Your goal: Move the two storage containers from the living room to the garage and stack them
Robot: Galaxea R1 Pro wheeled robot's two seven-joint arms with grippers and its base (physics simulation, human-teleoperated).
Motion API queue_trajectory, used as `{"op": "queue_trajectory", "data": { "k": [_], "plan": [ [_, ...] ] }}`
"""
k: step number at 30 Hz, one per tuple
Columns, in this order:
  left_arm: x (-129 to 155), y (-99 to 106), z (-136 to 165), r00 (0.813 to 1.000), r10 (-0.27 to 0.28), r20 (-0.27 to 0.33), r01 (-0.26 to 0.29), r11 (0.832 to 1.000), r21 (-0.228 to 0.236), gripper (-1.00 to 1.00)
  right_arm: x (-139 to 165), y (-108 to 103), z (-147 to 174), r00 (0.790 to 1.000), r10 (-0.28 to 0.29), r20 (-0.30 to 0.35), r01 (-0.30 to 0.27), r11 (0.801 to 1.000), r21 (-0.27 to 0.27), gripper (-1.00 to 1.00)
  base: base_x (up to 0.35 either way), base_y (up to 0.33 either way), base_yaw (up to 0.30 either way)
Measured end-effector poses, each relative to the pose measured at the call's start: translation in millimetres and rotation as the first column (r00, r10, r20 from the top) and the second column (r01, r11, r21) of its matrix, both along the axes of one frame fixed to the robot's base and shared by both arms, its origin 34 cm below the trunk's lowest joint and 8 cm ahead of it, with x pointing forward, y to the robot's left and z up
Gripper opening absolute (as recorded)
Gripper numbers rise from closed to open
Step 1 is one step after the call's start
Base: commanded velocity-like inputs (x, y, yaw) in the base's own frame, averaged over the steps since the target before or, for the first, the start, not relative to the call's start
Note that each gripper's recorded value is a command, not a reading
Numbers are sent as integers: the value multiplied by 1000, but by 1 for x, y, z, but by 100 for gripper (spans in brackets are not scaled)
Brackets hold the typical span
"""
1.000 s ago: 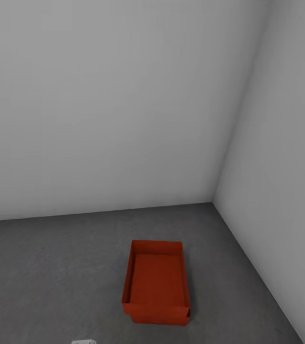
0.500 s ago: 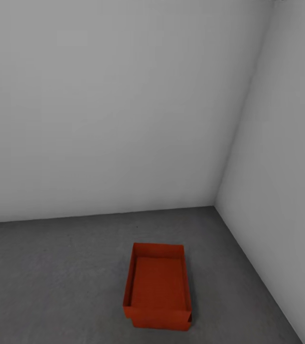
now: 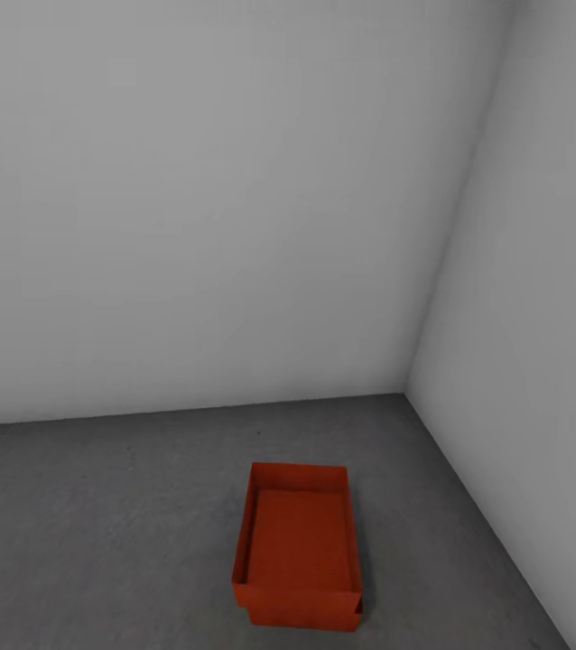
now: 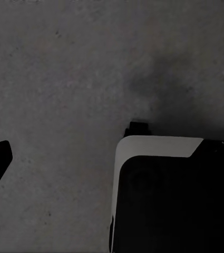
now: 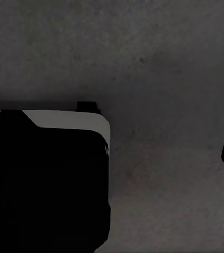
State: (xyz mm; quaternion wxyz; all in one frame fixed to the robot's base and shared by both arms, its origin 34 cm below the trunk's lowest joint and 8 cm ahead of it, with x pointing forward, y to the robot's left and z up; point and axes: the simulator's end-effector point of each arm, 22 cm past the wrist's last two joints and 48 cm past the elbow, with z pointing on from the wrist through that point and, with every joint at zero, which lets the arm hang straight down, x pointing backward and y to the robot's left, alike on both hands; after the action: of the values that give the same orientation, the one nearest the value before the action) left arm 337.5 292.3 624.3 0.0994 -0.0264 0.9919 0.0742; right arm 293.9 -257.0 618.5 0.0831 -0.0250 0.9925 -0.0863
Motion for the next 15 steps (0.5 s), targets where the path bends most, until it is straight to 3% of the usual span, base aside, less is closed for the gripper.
{"op": "queue_trajectory", "data": {
  "k": [15],
  "plan": [
    [1,-1,0,1000,0,1,0,1000,-1,100,0,-2,0,1000,-3,0,3,1000,-2,100,0,0,0]
  ]
}}
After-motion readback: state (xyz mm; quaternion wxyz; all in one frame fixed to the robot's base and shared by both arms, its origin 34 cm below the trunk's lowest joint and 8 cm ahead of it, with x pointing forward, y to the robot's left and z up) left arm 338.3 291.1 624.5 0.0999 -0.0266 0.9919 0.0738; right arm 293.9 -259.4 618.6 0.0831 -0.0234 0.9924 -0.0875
